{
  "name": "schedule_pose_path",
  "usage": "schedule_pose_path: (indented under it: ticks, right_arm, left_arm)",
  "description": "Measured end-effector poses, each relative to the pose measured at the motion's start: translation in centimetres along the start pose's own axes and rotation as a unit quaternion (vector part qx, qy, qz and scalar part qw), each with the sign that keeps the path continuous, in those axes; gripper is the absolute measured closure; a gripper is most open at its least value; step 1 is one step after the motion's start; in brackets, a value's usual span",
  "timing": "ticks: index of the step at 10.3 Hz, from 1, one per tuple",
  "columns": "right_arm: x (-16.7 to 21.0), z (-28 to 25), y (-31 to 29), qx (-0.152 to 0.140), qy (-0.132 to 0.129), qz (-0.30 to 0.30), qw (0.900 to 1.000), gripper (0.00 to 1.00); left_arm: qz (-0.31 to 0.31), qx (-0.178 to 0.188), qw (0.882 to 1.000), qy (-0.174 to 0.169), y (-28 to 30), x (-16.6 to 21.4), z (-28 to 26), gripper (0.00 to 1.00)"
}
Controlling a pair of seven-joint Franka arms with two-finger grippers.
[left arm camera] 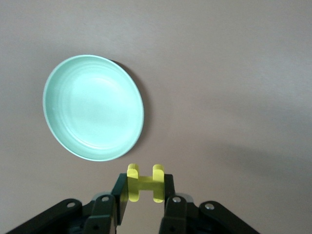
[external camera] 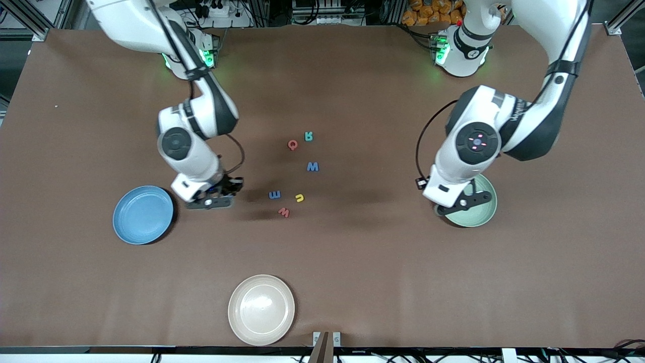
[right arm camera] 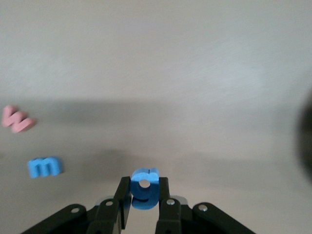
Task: Sort upper and lower case letters into plates
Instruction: 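Carry H to the green plate while the right gripper drops g on blue plate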
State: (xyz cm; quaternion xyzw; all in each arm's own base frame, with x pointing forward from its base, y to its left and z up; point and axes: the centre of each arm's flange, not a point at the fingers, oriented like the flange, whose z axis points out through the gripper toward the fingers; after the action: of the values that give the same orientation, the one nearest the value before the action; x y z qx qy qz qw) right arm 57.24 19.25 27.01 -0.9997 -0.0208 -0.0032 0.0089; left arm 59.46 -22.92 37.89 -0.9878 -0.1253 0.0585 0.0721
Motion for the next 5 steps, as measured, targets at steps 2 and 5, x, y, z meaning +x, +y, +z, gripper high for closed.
schedule_pose_path:
  ticks: [2, 5]
  right_arm:
    - [1.5, -0.4, 6.6, 0.0, 0.002, 0.016, 1.0, 0.73]
    - [2.1, -0.3, 17.7, -0.002, -0.002, 0.041, 0.999, 0.73]
  left_arm:
    - [0.013, 0.005, 1.0, -0.01, -2.7, 1.1, 0.8, 0.67]
    - [0.03, 0.004, 0.999, -0.03, -8.5, 3.9, 2.6, 0.67]
